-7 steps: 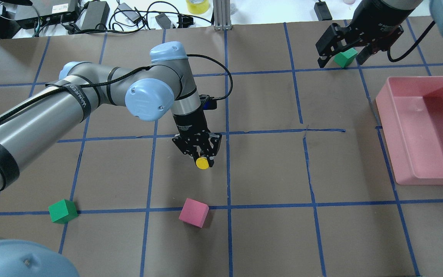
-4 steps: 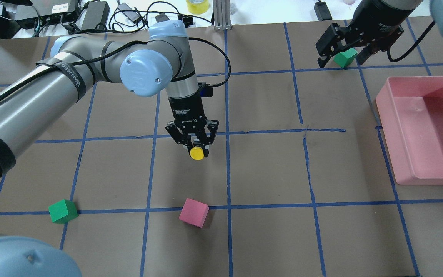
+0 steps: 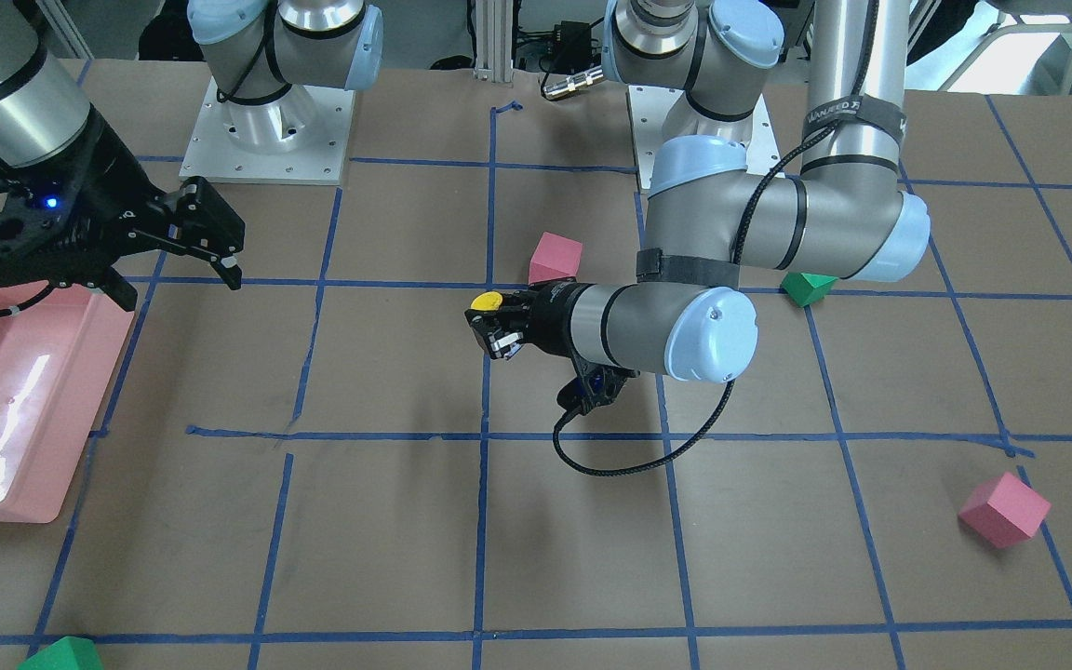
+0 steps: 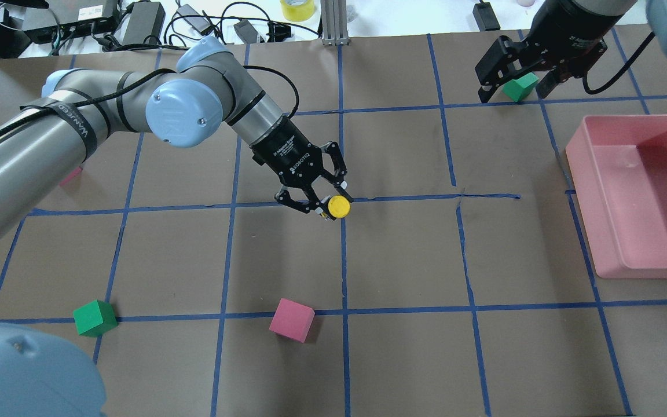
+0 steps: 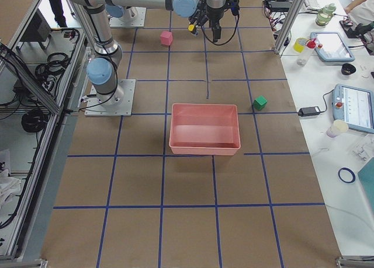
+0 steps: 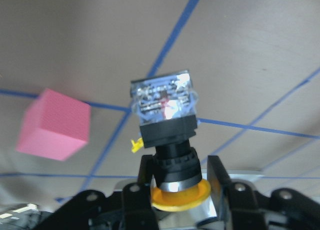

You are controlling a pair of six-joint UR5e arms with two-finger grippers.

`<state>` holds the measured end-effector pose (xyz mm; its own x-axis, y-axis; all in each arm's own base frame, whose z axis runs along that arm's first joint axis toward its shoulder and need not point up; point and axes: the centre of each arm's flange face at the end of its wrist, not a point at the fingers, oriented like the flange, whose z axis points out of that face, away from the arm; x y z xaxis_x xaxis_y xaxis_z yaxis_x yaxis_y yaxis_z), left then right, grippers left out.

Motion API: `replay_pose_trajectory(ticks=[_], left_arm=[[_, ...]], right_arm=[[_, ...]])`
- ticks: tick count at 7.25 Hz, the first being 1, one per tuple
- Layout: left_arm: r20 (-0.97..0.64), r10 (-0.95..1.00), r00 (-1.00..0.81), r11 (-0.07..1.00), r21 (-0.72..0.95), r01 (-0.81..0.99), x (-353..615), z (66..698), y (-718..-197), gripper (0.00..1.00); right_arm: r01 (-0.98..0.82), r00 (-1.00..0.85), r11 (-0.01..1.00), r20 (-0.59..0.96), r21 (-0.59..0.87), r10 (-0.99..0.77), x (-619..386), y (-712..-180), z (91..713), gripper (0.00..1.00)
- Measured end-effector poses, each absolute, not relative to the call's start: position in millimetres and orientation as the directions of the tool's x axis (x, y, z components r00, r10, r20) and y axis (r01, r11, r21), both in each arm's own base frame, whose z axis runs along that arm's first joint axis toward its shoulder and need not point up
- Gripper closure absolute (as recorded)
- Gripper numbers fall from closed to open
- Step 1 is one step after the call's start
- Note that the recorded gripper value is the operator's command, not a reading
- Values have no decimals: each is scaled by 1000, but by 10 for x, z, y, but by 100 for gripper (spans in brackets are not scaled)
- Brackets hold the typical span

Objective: Align button upright
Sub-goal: 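Rotate the left wrist to turn the button cap upward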

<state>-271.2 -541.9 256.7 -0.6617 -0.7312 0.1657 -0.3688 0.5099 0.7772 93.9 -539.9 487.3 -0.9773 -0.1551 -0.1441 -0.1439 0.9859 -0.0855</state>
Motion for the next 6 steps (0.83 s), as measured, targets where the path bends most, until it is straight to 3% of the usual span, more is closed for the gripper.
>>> replay_pose_trajectory(ticks=[2,6], left_arm=[[159,-826,-541,385,860,-334,-2708,2206,-5310,100],[141,-899,-414,270,924,-270,-2605,1773,-5315,100]], right_arm=[[-144,-977,986,-145,-85,-155,940,-5398,4873,0],[-144,-977,986,-145,-85,-155,940,-5399,4871,0]])
